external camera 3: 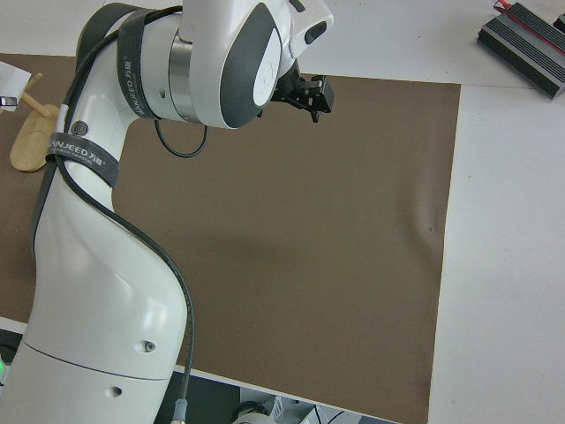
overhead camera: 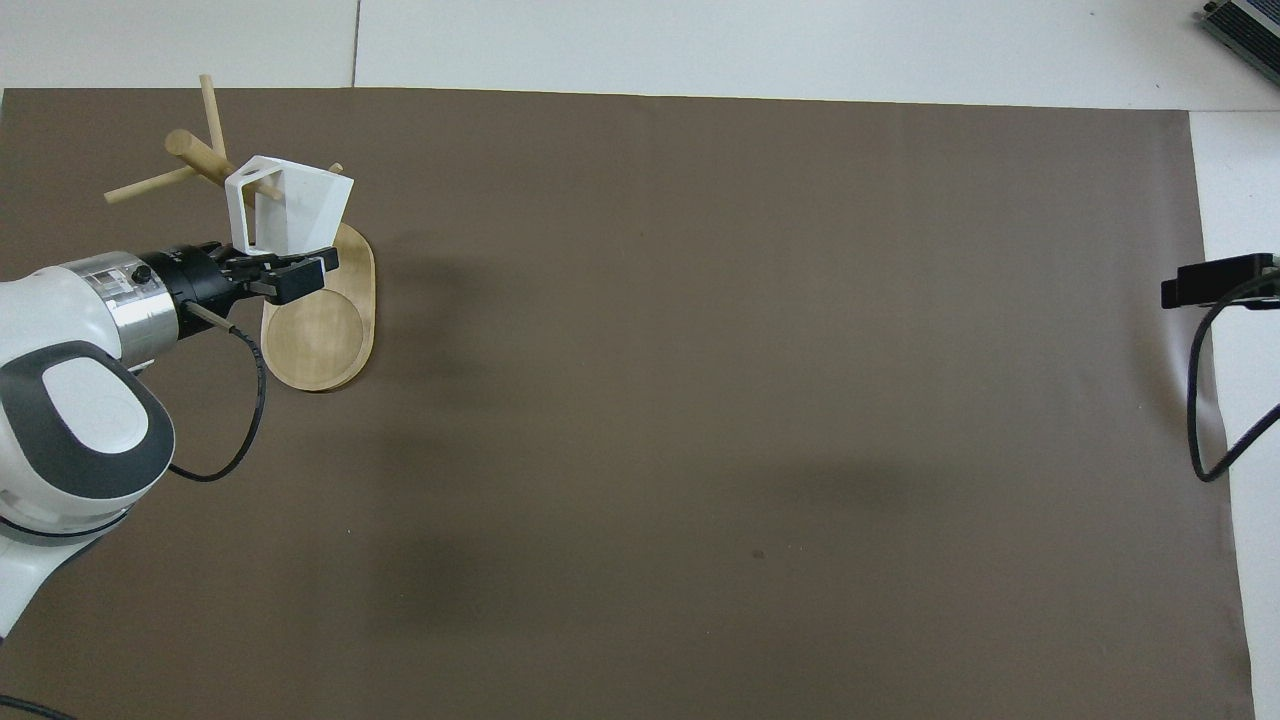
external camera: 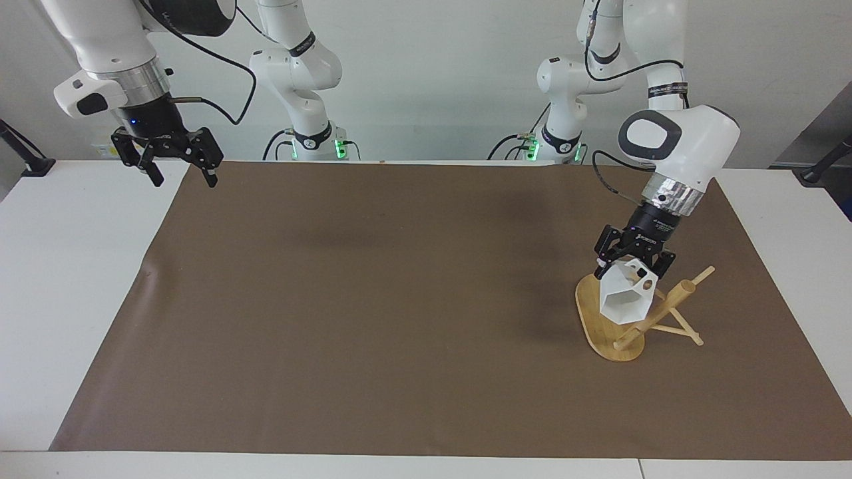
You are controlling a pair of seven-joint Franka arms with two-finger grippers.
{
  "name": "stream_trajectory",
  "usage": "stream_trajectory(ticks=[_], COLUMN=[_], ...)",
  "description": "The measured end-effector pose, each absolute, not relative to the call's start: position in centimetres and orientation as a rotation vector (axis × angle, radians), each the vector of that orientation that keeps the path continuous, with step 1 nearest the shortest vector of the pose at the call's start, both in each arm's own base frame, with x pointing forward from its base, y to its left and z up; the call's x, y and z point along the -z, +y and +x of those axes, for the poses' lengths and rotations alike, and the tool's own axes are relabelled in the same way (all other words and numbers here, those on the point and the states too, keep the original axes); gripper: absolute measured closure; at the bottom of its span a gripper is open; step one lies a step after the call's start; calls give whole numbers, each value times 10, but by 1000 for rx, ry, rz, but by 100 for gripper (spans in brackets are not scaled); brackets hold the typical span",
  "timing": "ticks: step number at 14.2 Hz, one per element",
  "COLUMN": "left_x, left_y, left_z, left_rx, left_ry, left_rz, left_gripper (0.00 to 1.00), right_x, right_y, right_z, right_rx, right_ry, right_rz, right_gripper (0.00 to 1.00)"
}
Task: Hang cup on rack
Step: 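Lower the cup handle onto the peg with the left gripper, then open the left gripper and pull it back from the cup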
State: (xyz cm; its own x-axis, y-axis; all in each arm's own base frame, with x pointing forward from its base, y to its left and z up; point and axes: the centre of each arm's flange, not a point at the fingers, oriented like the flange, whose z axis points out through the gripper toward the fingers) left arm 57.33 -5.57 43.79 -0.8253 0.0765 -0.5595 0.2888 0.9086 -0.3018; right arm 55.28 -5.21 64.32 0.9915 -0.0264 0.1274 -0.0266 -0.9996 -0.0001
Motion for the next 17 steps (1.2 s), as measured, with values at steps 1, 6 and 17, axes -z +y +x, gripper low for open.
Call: stream_trajectory(ticks=[1, 6, 17], left_x=[-438, -437, -471], left_y=[-54, -48, -41], left_z=[573, 574, 562], left_rx=[509, 511, 356], left_ry=[2511, 2517, 2601], left_rz=[258, 246, 559], left_gripper=[5, 0, 0], right_x=[-643, -643, -639], right_y=[-52, -52, -50], right_z=[553, 553, 542], right_rx=[-200, -200, -84], right_ry=[-42, -42, -38], right_rz=[3133, 3133, 3145], right_gripper=[0, 0, 0])
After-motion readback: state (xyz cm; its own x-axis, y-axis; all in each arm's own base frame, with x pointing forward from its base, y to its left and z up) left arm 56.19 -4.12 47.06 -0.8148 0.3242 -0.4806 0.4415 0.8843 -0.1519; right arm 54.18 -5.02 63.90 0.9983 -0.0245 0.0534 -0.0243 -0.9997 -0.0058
